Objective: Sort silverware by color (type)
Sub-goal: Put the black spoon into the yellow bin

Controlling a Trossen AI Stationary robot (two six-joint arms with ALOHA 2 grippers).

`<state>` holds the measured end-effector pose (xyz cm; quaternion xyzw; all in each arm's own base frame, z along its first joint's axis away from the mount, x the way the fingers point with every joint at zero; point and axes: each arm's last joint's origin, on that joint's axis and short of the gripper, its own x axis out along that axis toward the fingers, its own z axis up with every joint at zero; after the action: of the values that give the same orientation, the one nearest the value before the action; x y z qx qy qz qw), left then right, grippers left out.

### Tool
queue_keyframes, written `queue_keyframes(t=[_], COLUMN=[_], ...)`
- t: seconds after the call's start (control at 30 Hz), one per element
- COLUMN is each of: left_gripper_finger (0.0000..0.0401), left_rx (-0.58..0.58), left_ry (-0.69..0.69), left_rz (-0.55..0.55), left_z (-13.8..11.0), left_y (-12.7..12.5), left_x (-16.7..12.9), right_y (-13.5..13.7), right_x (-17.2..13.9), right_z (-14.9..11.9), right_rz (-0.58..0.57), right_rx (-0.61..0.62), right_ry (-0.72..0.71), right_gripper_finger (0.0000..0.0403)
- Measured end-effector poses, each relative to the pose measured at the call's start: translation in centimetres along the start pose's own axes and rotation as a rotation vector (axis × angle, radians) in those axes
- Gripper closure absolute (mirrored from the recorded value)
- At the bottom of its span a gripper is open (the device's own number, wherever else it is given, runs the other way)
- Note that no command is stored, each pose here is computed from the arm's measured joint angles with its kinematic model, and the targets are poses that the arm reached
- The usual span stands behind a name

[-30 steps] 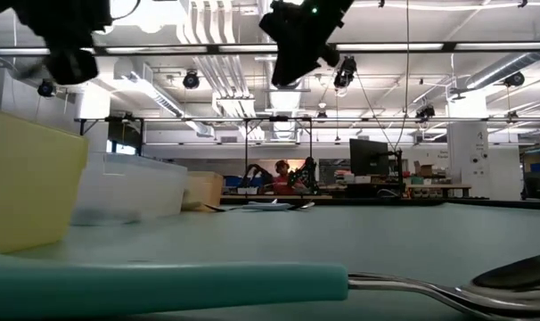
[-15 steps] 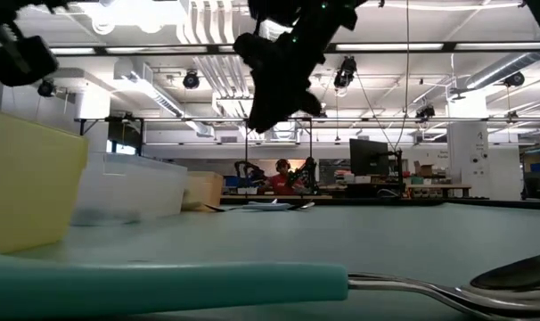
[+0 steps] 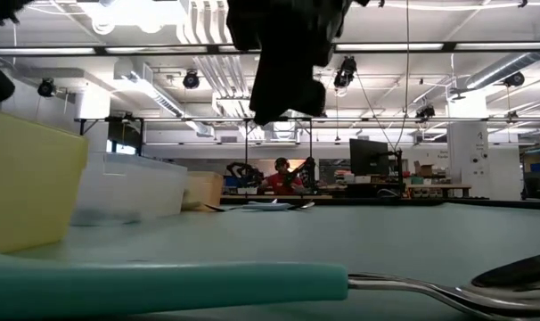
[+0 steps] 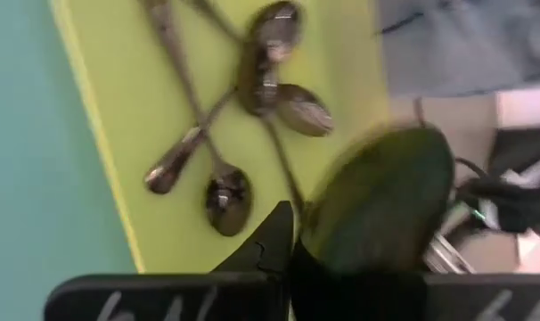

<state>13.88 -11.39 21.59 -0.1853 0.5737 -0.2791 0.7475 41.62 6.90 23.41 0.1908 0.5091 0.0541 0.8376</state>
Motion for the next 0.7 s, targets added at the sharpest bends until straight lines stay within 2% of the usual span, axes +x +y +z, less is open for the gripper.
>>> queue_keyframes(t=[0.13, 0.27, 0.47, 0.7], left_gripper_finger=[0.0381, 0.0373, 0.0342, 0.0290], left_rx=[-0.104, -0.130, -0.086, -0.018], left_ry=[0.055, 0.129, 0.178, 0.177], left_rz=[0.048, 0.027, 0.026, 0.018], left_z=[1.4, 2.9, 4.8, 7.5], left_y=[-0.1, -0.7, -2.3, -4.0], left_x=[1.6, 3.0, 4.8, 6.3], right_y=[2.8, 5.7, 9.1, 11.1], right_x=[0.6, 1.1, 1.6, 1.7], right_z=[-1.4, -3.1, -5.4, -6.9], right_rz=[0.030, 0.058, 0.041, -0.001], right_rx=[-0.003, -0.020, -0.099, -0.066], right_ry=[0.029, 0.061, 0.063, 0.040], right_gripper_finger=[0.0321, 0.0312, 0.0296, 0.0296])
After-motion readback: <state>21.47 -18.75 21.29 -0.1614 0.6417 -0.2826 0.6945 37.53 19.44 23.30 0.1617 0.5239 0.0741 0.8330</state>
